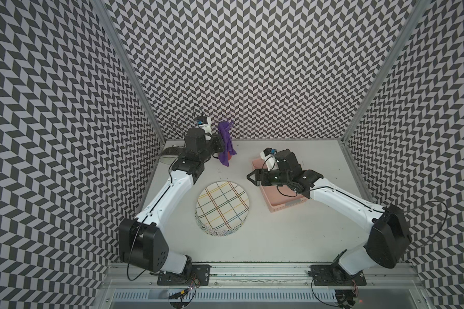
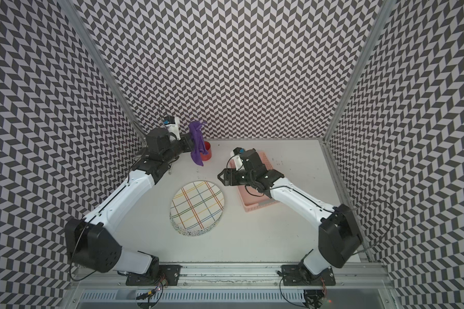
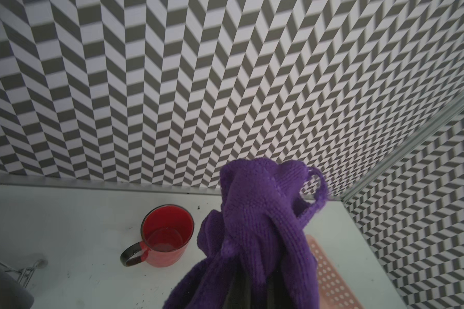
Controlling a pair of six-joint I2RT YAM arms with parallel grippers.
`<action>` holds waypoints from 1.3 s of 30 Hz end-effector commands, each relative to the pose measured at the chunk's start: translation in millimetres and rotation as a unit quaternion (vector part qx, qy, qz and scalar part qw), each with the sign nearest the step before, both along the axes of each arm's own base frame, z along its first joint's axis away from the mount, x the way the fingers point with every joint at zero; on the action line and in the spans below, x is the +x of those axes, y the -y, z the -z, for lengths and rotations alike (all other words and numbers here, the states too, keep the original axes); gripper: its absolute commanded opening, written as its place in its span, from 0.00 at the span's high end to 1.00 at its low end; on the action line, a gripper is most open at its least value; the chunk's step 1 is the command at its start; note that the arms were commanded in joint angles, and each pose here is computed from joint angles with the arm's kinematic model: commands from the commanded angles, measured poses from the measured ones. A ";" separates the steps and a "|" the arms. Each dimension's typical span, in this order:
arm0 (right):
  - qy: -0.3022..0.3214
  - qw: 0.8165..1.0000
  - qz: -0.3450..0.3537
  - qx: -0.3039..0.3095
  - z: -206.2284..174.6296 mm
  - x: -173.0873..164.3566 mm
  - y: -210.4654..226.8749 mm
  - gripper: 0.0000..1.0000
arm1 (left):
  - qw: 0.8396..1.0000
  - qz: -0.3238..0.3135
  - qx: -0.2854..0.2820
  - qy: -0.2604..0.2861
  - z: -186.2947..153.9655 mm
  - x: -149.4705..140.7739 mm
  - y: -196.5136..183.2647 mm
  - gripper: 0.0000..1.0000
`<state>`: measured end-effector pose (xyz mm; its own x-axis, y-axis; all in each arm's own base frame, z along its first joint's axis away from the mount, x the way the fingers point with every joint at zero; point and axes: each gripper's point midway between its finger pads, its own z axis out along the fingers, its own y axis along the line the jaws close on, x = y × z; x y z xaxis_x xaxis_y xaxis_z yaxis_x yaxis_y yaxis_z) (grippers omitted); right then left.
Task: Wipe the wet plate dry
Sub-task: Place the towel at the center of the board, then reset both arms
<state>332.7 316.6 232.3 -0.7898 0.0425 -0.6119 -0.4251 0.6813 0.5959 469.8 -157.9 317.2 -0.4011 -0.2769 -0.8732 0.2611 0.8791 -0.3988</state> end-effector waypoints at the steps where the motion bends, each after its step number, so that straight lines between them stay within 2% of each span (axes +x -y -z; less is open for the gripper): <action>1: 0.031 0.998 0.039 0.031 -20.4 14.7 22.3 0.27 | 0.998 -0.007 0.047 -0.034 31.7 29.5 2.3 0.63; 2: 0.035 0.997 0.054 0.039 -25.1 18.6 35.2 0.27 | 0.997 -0.013 0.048 -0.062 50.2 34.4 2.1 0.46; 4: 0.053 0.994 0.080 0.049 -36.3 24.1 58.7 0.28 | 0.996 -0.017 0.040 -0.081 67.5 33.1 2.1 0.20; 5: 0.064 0.992 0.096 0.053 -41.9 27.1 71.1 0.27 | 0.996 -0.016 0.034 -0.077 67.9 30.5 2.6 0.09; 6: 0.075 0.989 0.114 0.054 -46.2 29.2 83.2 0.27 | 0.997 -0.017 0.028 -0.069 64.0 27.8 2.2 0.03; 9: 0.119 0.976 0.177 0.053 -62.5 37.9 125.5 0.26 | 0.998 -0.020 0.024 -0.049 44.4 20.5 -1.0 0.00; 12: 0.162 0.954 0.251 0.021 -71.0 42.6 175.0 0.20 | 0.999 -0.029 0.014 -0.003 -0.1 1.3 -10.0 0.00; 14: 0.190 0.929 0.318 -0.019 -67.4 41.6 213.3 0.14 | 0.997 -0.057 0.013 0.046 -31.0 -18.5 -27.0 0.00; 16: 0.217 0.893 0.388 -0.070 -54.1 36.7 252.8 0.07 | 0.989 -0.115 0.017 0.089 -47.4 -41.5 -56.7 0.00; 19: 0.266 0.833 0.470 -0.121 -29.0 23.2 301.4 0.00 | 0.963 -0.215 0.037 0.161 -43.4 -78.5 -107.7 0.00; 21: 0.313 0.796 0.498 -0.140 -18.3 14.9 322.5 0.00 | 0.945 -0.272 0.049 0.176 -17.8 -100.7 -136.0 0.00; 24: 0.350 0.770 0.499 -0.191 2.6 18.0 338.5 0.00 | 0.926 -0.300 0.082 0.212 24.1 -130.2 -156.6 0.02; 26: 0.339 0.767 0.496 -0.228 17.6 34.3 348.3 0.00 | 0.925 -0.300 0.103 0.210 52.5 -140.0 -164.2 0.04; 30: 0.317 0.777 0.468 -0.277 54.5 66.6 353.5 0.00 | 0.925 -0.326 0.134 0.145 115.1 -144.3 -188.5 0.03; 31: 0.281 0.779 0.477 -0.294 71.4 72.3 360.3 0.00 | 0.922 -0.326 0.149 0.148 120.0 -145.0 -190.8 0.04; 32: 0.261 0.771 0.498 -0.297 86.5 71.8 369.5 0.00 | 0.919 -0.322 0.167 0.155 121.0 -143.8 -191.8 0.04; 33: 0.270 0.767 0.499 -0.298 88.7 69.3 371.2 0.00 | 0.919 -0.316 0.182 0.151 125.0 -138.1 -192.4 0.04; 34: 0.258 0.777 0.491 -0.297 91.7 70.0 369.6 0.00 | 0.920 -0.313 0.188 0.140 130.2 -131.2 -194.4 0.04; 35: 0.265 0.781 0.488 -0.287 86.3 68.7 367.4 0.00 | 0.922 -0.309 0.195 0.132 135.5 -124.6 -195.3 0.03; 37: 0.320 0.777 0.479 -0.254 71.4 50.5 360.5 0.00 | 0.925 -0.298 0.195 0.135 138.4 -113.0 -194.7 0.03; 39: 0.362 0.794 0.432 -0.231 62.0 36.1 343.6 0.00 | 0.934 -0.274 0.186 0.132 147.6 -96.6 -188.2 0.04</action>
